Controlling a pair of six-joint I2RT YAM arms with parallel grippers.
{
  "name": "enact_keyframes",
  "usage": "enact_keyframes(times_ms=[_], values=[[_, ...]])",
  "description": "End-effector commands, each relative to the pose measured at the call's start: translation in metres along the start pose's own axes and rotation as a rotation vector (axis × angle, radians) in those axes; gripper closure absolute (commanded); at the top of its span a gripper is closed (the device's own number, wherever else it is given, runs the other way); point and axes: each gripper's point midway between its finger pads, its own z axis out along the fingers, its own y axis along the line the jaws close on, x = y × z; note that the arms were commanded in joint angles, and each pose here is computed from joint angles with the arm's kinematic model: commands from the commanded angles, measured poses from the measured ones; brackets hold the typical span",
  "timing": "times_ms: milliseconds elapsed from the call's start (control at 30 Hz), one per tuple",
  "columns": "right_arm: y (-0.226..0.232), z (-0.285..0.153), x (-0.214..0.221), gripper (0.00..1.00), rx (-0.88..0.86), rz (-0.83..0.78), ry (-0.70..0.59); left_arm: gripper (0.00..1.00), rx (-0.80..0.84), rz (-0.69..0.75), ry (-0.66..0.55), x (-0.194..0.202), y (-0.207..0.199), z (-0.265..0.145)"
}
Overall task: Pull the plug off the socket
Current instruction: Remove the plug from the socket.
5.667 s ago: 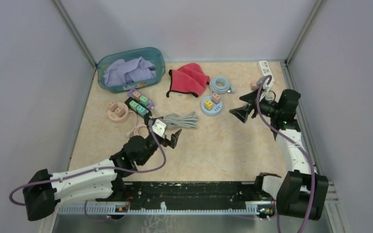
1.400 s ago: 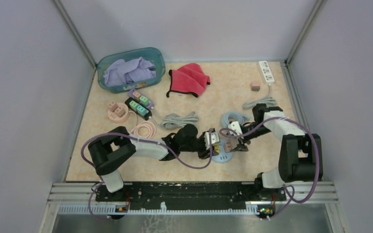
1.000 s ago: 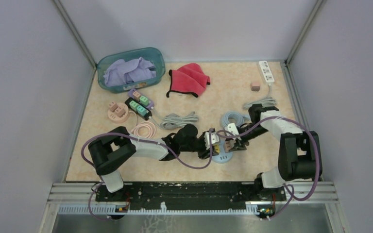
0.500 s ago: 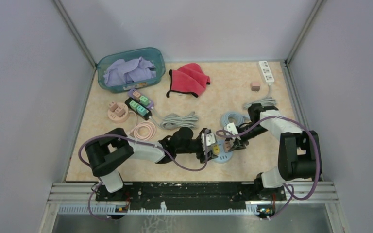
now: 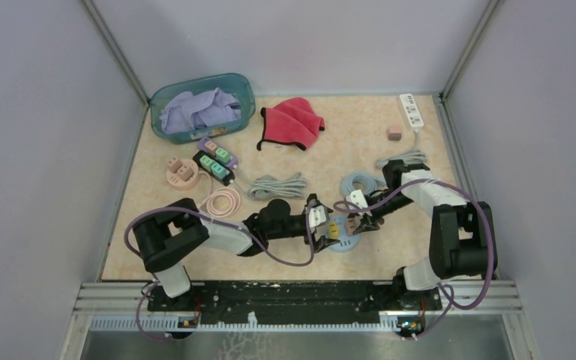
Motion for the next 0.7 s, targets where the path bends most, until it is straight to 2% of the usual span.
enact_keyframes(times_ms=[0, 133, 300, 400, 467, 567, 633, 667], values=[[-0.006, -0.001, -0.010, 0.90, 0.000, -0.035, -0.026, 0.08, 0.039, -0.004, -0.040, -0.007, -0.006, 0.012], [-0.005, 0.001, -0.010, 0.90, -0.006, -0.029, -0.030, 0.19, 0.055, -0.042, -0.013, 0.006, -0.011, 0.013], [-0.006, 0.000, -0.012, 0.90, -0.003, -0.031, -0.033, 0.27, 0.031, -0.051, 0.024, 0.016, -0.006, 0.016], [-0.006, -0.001, -0.012, 0.89, -0.001, -0.034, -0.032, 0.42, 0.052, -0.060, 0.045, 0.019, -0.009, 0.019], [-0.007, -0.001, -0.013, 0.88, 0.004, -0.033, -0.034, 0.58, 0.059, -0.061, 0.049, 0.020, -0.010, 0.020], [-0.006, 0.000, -0.013, 0.78, 0.005, -0.023, -0.041, 0.85, 0.065, -0.063, 0.054, 0.022, -0.011, 0.021], [-0.006, 0.001, -0.014, 0.66, 0.006, -0.018, -0.050, 0.92, 0.068, -0.065, 0.058, 0.024, -0.012, 0.021], [-0.005, 0.002, -0.014, 0.57, 0.007, -0.017, -0.055, 0.93, 0.069, -0.065, 0.058, 0.023, -0.012, 0.021]])
